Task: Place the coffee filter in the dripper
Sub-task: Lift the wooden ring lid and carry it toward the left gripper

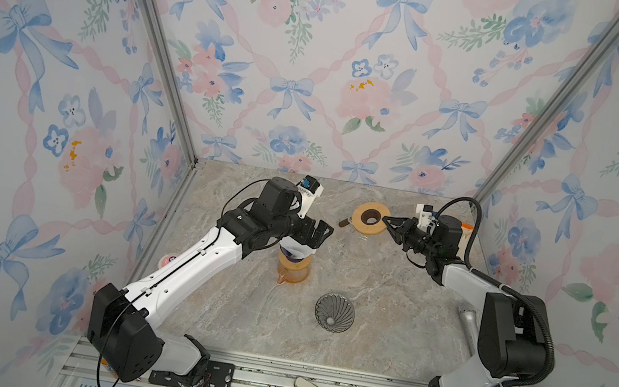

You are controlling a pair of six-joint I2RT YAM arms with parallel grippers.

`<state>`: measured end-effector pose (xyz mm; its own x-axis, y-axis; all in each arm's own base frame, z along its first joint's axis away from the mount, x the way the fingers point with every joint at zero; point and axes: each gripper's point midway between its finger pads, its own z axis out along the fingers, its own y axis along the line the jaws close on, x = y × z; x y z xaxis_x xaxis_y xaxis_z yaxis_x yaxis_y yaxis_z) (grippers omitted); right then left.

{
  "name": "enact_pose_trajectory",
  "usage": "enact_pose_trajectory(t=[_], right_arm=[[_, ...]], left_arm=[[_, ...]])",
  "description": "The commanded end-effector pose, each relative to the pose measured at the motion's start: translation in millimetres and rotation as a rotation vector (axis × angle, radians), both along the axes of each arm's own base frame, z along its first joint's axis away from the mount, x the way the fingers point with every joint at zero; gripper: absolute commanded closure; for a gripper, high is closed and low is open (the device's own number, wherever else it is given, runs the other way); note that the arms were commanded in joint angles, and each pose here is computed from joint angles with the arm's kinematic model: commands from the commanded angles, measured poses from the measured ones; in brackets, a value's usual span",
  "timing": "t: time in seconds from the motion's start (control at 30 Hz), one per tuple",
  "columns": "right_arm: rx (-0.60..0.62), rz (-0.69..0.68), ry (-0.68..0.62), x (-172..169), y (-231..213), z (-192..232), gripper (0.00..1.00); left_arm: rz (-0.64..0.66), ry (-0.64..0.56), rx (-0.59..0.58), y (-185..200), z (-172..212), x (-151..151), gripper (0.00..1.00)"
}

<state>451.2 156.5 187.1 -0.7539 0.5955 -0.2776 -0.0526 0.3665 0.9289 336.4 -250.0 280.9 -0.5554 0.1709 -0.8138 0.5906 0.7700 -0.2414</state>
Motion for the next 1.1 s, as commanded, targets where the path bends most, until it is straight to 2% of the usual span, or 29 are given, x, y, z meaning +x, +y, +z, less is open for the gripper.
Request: enact_pose_trajectory(t=[0.0, 0.8, 1.07], right_arm=[[0.000, 0.008, -0.013, 8.9, -0.7, 6.3, 1.00], [0.052, 0.019, 0.040, 21.2, -3.0, -20.0, 1.00], [0.056, 0.009, 0.044, 17.6, -8.9, -25.0, 0.94]], left_arm=[[-0.013, -0.022, 0.006, -1.1, 2.6, 1.9, 0.02], [-0.012, -0.008, -0.001, 1.9, -0.1, 0.8, 0.02], [-0.012, -0.004, -0.006, 1.8, -0.2, 0.0, 0.02]])
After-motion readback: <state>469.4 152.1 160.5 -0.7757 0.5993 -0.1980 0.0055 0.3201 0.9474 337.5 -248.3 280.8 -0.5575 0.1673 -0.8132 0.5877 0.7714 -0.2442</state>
